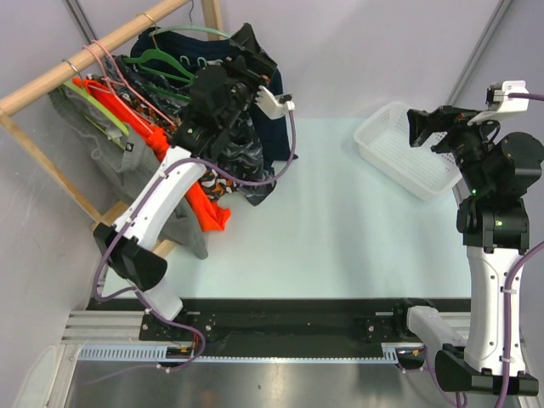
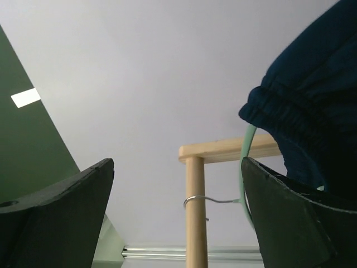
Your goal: Place the shorts on the hanger
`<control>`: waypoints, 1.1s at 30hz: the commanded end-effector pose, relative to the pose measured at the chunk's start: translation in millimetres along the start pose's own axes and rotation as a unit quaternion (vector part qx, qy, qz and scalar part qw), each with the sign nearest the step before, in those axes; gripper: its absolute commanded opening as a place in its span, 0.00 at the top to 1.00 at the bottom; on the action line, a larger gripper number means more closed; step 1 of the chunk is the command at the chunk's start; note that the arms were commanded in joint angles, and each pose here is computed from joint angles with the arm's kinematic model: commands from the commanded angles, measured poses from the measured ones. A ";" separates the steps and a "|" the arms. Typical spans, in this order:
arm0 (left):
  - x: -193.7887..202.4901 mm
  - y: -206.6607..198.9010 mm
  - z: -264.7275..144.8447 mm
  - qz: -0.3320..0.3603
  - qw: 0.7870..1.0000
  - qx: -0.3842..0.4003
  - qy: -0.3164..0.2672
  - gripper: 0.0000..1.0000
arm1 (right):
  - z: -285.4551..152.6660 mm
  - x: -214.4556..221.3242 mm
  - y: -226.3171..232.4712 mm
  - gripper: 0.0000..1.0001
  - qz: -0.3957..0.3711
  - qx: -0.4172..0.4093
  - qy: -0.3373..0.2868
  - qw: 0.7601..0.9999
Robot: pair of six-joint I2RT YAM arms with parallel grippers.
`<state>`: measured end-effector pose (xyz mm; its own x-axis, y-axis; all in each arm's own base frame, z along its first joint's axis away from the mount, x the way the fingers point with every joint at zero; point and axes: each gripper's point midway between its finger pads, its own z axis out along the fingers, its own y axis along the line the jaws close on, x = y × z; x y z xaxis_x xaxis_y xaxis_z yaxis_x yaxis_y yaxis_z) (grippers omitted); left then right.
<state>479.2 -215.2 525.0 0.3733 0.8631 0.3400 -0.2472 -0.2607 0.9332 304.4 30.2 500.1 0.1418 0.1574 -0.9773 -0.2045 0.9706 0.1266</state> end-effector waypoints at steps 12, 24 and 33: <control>-146.5 8.5 -35.5 -0.423 0.896 0.135 -0.005 0.00 | -6.2 72.8 -0.2 0.00 -0.028 -0.035 0.113 0.993; -277.1 -98.5 -87.6 -0.665 0.637 0.384 -0.066 0.00 | -41.3 200.0 -5.9 0.00 -0.030 -0.069 0.250 0.965; -263.9 -131.4 -76.8 -0.711 0.588 0.385 -0.018 0.00 | -46.2 224.0 -2.1 0.00 -0.023 -0.089 0.261 0.961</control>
<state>339.9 -373.0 238.8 -0.2869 0.6114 -0.7375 0.8490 0.5188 0.0999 288.5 50.9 249.0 -0.4361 -0.0261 -0.8995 -0.3330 0.9333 0.1343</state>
